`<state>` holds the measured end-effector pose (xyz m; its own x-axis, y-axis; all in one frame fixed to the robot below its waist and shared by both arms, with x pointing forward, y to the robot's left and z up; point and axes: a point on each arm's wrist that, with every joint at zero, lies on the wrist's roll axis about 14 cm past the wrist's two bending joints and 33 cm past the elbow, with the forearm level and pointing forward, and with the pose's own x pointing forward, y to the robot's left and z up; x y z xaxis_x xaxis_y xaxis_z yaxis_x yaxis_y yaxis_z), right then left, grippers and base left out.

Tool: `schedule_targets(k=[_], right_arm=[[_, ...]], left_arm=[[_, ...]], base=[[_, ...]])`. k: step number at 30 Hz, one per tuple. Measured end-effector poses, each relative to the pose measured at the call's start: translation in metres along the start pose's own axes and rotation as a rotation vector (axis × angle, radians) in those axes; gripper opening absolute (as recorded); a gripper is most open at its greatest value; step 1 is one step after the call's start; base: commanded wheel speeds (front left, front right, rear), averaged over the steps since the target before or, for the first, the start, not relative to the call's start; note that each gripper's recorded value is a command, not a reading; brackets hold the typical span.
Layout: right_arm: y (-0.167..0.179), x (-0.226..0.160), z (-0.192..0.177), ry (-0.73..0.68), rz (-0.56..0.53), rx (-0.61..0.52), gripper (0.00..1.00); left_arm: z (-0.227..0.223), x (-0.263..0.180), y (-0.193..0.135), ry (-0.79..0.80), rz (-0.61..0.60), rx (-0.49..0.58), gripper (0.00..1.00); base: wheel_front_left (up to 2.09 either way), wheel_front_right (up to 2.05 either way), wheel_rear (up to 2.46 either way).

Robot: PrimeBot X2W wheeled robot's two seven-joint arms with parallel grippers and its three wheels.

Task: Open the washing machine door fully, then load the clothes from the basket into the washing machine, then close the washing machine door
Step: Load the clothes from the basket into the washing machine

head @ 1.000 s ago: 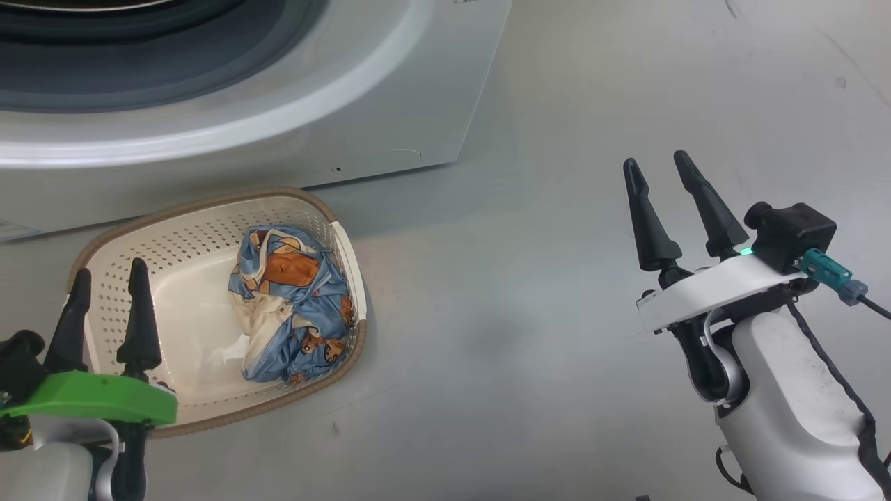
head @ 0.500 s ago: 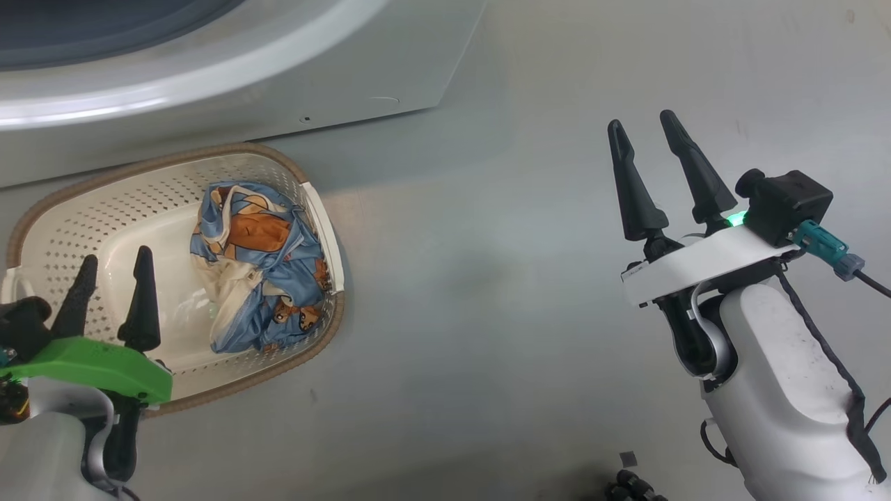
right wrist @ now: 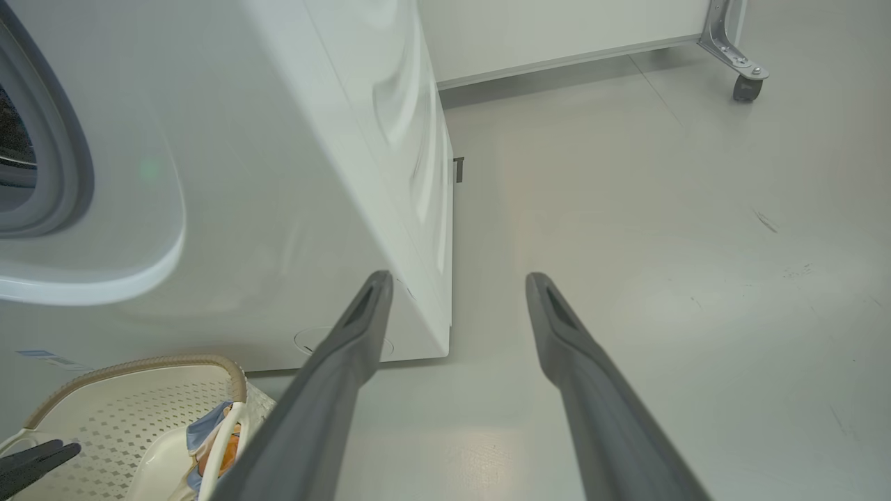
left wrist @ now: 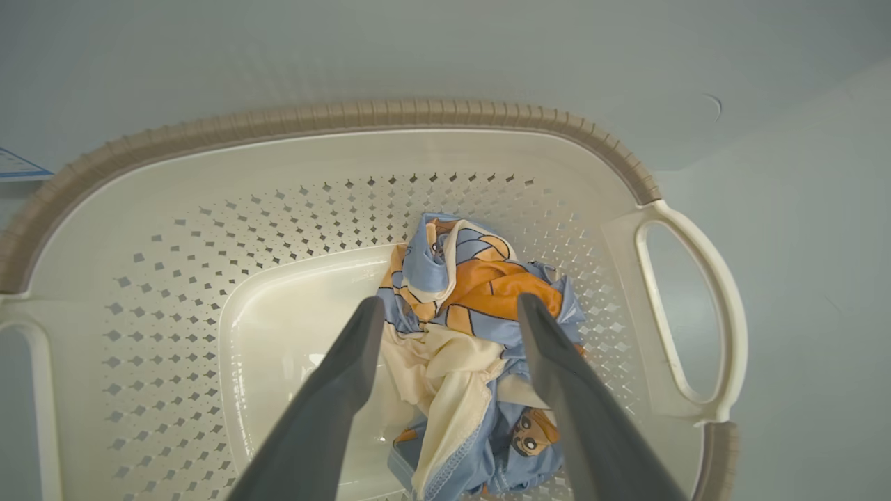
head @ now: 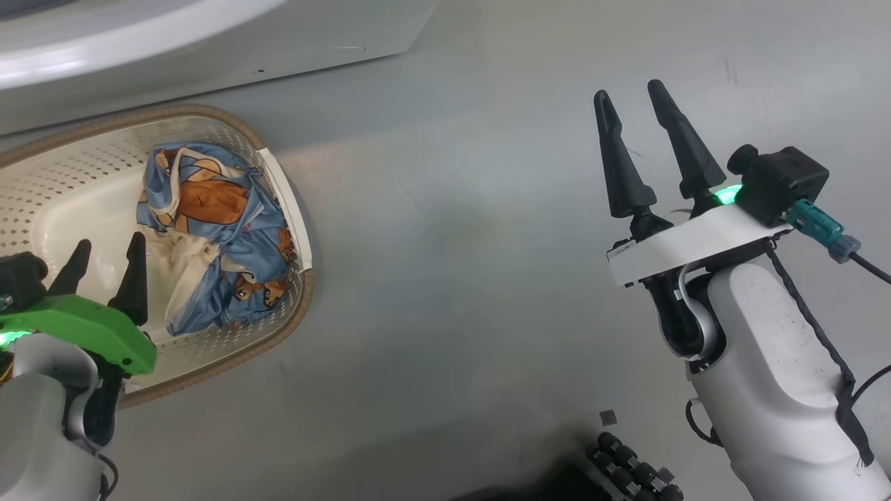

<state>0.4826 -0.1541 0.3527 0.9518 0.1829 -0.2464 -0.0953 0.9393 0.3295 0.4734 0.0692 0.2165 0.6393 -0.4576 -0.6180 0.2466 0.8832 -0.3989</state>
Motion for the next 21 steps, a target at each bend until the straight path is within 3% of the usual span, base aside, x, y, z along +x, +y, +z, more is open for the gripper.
schedule_targets(k=[21], right_arm=[[-0.014,0.015,-0.030,0.060,-0.022,-0.008,1.00]], left_arm=[[-0.088,0.061,-0.004,0.369,-0.055,0.007,1.00]], base=[[0.00,0.00,0.00]])
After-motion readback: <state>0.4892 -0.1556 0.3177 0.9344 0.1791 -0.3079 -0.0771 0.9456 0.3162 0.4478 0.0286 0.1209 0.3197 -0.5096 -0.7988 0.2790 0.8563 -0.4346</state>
